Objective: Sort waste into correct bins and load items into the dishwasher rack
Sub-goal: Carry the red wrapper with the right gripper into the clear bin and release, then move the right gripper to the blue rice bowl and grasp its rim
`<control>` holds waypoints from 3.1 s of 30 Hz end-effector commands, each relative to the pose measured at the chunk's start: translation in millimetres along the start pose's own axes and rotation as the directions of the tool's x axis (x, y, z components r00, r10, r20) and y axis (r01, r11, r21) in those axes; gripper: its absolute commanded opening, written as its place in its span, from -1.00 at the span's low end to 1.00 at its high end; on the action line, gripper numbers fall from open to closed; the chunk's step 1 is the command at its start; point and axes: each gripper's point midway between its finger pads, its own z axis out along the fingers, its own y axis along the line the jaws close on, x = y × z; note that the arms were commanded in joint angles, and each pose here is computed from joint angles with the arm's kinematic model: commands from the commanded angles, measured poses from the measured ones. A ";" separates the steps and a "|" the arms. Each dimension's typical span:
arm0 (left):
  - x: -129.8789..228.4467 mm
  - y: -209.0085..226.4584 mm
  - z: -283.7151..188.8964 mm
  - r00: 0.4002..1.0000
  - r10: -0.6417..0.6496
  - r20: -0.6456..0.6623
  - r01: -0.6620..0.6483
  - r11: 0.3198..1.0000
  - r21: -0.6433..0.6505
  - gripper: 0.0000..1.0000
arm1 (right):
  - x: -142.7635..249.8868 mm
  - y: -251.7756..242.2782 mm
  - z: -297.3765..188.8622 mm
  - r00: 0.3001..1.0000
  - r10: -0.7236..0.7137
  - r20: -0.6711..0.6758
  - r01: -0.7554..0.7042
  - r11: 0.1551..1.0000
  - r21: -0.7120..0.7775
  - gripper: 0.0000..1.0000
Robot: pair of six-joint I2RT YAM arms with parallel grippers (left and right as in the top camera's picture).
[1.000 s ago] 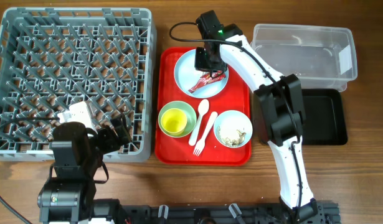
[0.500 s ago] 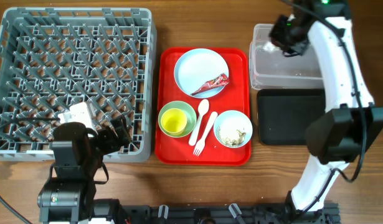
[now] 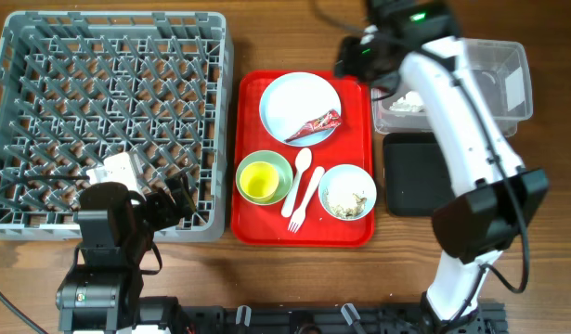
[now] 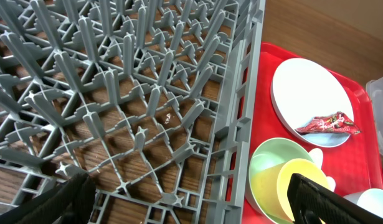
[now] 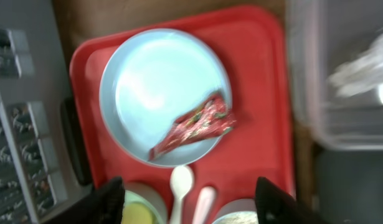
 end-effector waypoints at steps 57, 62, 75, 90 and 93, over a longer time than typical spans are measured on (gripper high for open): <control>-5.0 -2.5 -4.1 1.000 0.018 0.013 -0.018 1.000 0.010 1.00 | 37.6 -11.1 86.6 0.984 0.167 0.067 -0.164 0.985 -0.049 -0.91; -5.0 -2.5 -4.1 1.000 0.018 0.013 -0.018 1.000 0.010 1.00 | -18.0 -68.5 -18.4 0.938 0.180 0.297 -0.156 0.982 -0.102 -0.91; -5.1 -2.6 -4.2 1.000 0.018 0.013 -0.018 1.000 0.010 1.00 | -55.3 -159.3 -29.5 0.918 0.112 0.380 -0.129 0.992 0.019 0.75; -5.0 -2.5 -4.2 1.000 0.018 0.013 -0.018 1.000 0.010 1.00 | 152.3 -57.0 -33.4 0.957 -0.287 -0.048 0.282 0.955 -0.094 0.75; -4.9 -2.5 -4.1 1.000 0.018 0.012 -0.018 1.000 0.010 1.00 | 176.1 -36.5 -4.0 0.950 -0.305 -0.069 0.296 0.948 -0.119 0.99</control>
